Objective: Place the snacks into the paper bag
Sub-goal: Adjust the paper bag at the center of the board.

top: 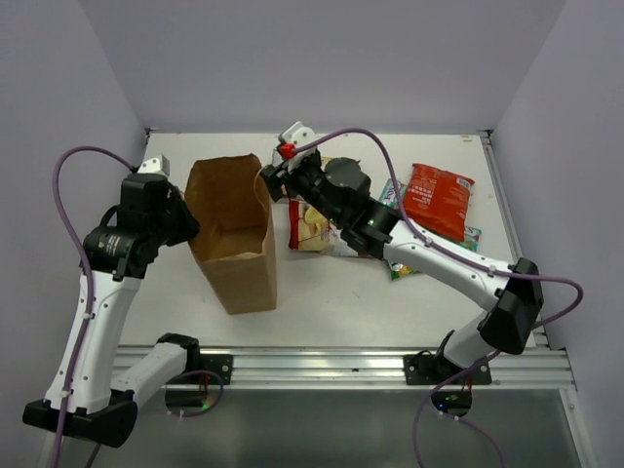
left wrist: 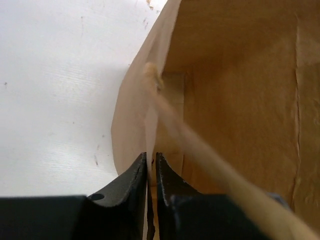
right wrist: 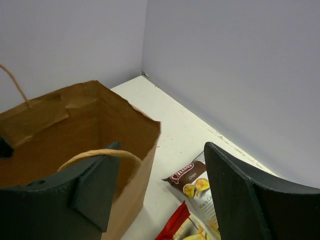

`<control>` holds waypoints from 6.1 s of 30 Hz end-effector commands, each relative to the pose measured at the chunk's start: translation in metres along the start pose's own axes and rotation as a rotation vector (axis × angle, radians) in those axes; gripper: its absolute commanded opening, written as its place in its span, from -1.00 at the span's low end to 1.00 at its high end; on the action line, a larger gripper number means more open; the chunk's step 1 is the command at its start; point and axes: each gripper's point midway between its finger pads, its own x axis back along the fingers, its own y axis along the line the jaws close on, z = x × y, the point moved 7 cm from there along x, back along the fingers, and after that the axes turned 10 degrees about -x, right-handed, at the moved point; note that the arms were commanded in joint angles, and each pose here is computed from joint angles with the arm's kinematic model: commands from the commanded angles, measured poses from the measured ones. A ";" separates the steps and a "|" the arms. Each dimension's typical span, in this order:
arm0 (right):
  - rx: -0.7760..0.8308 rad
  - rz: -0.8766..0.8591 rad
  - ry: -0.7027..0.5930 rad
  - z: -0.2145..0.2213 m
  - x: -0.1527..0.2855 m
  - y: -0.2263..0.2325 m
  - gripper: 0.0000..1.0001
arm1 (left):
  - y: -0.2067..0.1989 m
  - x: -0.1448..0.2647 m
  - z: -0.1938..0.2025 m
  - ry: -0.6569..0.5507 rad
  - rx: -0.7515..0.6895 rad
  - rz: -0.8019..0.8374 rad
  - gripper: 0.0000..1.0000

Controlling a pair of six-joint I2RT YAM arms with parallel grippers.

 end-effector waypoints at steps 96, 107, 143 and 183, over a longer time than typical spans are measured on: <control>-0.234 -0.313 0.190 -0.038 0.131 0.020 0.97 | 0.034 -0.041 -0.013 0.089 -0.278 -0.252 0.65; -0.003 -0.481 0.050 -0.082 0.068 0.045 0.97 | 0.035 -0.042 -0.011 0.108 -0.290 -0.250 0.63; 0.146 -0.389 0.077 0.000 -0.075 0.084 0.97 | 0.031 -0.044 -0.005 0.095 -0.295 -0.190 0.63; 0.164 -0.201 0.046 -0.018 -0.101 0.069 0.97 | 0.021 -0.036 0.014 0.074 -0.343 -0.018 0.65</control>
